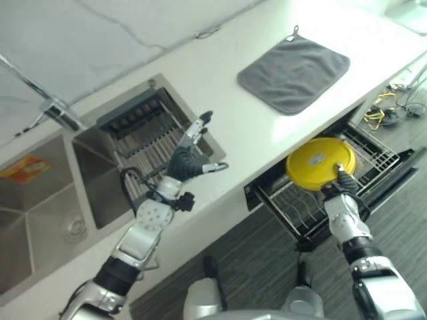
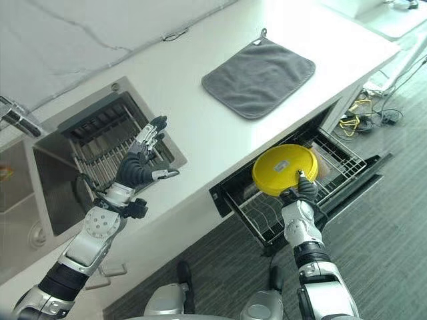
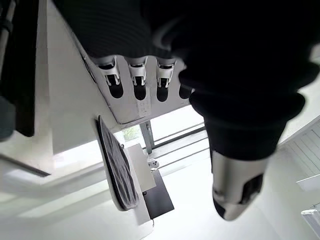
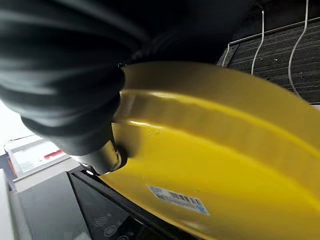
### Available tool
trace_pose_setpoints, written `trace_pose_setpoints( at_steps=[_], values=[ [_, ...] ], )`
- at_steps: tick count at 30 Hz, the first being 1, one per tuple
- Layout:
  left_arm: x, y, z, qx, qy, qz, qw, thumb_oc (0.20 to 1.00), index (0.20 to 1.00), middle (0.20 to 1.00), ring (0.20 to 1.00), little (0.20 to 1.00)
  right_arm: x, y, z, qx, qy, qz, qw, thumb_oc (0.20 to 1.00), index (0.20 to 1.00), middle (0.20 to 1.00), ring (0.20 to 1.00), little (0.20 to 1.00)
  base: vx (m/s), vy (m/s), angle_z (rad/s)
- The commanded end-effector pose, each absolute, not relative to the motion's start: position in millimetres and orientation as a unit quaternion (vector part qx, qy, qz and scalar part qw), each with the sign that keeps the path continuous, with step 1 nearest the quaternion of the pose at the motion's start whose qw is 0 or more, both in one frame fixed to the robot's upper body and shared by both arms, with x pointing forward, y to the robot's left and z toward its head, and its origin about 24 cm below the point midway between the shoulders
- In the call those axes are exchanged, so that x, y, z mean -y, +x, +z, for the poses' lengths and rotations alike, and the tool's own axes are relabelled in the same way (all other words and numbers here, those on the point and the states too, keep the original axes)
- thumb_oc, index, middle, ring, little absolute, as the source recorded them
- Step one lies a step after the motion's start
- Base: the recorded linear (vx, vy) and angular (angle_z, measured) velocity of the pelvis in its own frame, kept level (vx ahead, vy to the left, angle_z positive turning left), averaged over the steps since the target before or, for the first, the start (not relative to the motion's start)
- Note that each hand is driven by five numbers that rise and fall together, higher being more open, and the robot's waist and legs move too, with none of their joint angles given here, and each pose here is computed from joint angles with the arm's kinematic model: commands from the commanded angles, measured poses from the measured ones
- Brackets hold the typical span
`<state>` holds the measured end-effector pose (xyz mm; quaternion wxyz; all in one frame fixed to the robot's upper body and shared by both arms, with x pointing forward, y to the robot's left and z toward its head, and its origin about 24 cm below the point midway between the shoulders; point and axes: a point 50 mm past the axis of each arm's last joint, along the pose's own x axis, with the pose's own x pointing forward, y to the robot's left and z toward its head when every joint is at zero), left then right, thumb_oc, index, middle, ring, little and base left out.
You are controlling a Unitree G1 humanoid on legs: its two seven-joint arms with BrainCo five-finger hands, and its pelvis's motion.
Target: Place the dishes in the dishwasher.
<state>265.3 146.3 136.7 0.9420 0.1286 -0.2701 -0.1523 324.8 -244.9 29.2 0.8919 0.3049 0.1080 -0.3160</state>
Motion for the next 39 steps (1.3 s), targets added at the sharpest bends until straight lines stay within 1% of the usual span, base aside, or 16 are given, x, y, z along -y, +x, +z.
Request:
trace_pose_setpoints(
  at_steps=[1,5,10,12,16,17,19,23,29,30,32,33,36,37,38,39],
  values=[
    [-143,266,162,0.330,0.111,-0.167,0.922,1.000,1.000,1.000,1.000,1.000,243,348,77,-0.029,0.346,-0.294,0.891,0.200,0.200,0.200,0.200,0.200,-0.04,0.013,0.09],
    [-141,268,167,0.343,0.107,-0.173,0.917,1.000,1.000,1.000,1.000,1.000,247,356,73,-0.058,0.353,-0.299,0.885,0.200,0.200,0.200,0.200,0.200,-0.07,0.036,0.09],
    [-138,268,174,0.359,0.105,-0.182,0.910,1.000,1.000,1.000,1.000,1.000,245,360,70,-0.069,0.333,-0.300,0.891,0.200,0.200,0.200,0.200,0.200,-0.06,0.026,0.04],
    [-136,272,184,0.374,0.104,-0.182,0.904,1.000,1.000,1.000,1.000,1.000,255,367,82,-0.070,0.236,-0.326,0.913,0.200,0.200,0.200,0.200,0.200,-0.14,0.055,0.01],
    [-134,273,187,0.381,0.107,-0.187,0.899,1.000,1.000,1.000,1.000,1.000,262,369,86,-0.085,0.161,-0.344,0.921,0.200,0.200,0.200,0.200,0.200,-0.09,0.017,0.09],
    [-133,273,191,0.388,0.108,-0.190,0.895,1.000,1.000,1.000,1.000,1.000,267,372,97,-0.053,0.061,-0.345,0.935,0.200,0.200,0.200,0.200,0.200,-0.11,0.006,0.06],
    [-132,273,192,0.394,0.107,-0.191,0.893,1.000,1.000,1.000,1.000,1.000,266,375,111,-0.006,-0.005,-0.339,0.941,0.200,0.200,0.200,0.200,0.200,-0.10,0.025,-0.01],
    [-131,274,195,0.402,0.107,-0.189,0.890,1.000,1.000,1.000,1.000,1.000,263,378,139,0.087,-0.148,-0.322,0.931,0.200,0.200,0.200,0.200,0.200,-0.07,0.036,0.04],
    [-132,275,200,0.411,0.113,-0.186,0.885,1.000,1.000,1.000,1.000,1.000,261,376,170,0.198,-0.295,-0.300,0.885,0.200,0.200,0.200,0.200,0.200,-0.08,0.004,0.00],
    [-132,275,201,0.413,0.116,-0.188,0.883,1.000,1.000,1.000,1.000,1.000,256,376,181,0.238,-0.346,-0.290,0.860,0.200,0.200,0.200,0.200,0.200,-0.09,-0.007,-0.02],
    [-132,275,202,0.416,0.119,-0.190,0.881,1.000,1.000,1.000,1.000,1.000,251,376,186,0.262,-0.374,-0.276,0.845,0.200,0.200,0.200,0.200,0.200,-0.07,-0.019,-0.02],
    [-132,276,202,0.418,0.124,-0.193,0.879,1.000,1.000,1.000,1.000,1.000,244,376,192,0.293,-0.426,-0.246,0.820,0.200,0.200,0.200,0.200,0.200,-0.05,-0.029,-0.01],
    [-133,277,204,0.420,0.129,-0.197,0.876,1.000,1.000,1.000,1.000,1.000,234,378,198,0.318,-0.489,-0.207,0.786,0.200,0.200,0.200,0.200,0.200,-0.04,-0.030,0.01],
    [-133,278,205,0.422,0.130,-0.198,0.875,1.000,1.000,1.000,1.000,1.000,232,379,200,0.322,-0.524,-0.185,0.766,0.200,0.200,0.200,0.200,0.200,-0.09,-0.096,0.00],
    [-135,280,206,0.425,0.136,-0.205,0.871,1.000,1.000,1.000,1.000,1.000,225,381,200,0.326,-0.620,-0.114,0.705,0.200,0.200,0.200,0.200,0.200,-0.09,-0.104,0.00],
    [-135,281,207,0.426,0.139,-0.208,0.870,1.000,1.000,1.000,1.000,1.000,224,381,198,0.323,-0.641,-0.099,0.690,0.200,0.200,0.200,0.200,0.200,-0.08,-0.124,0.07]
  ],
)
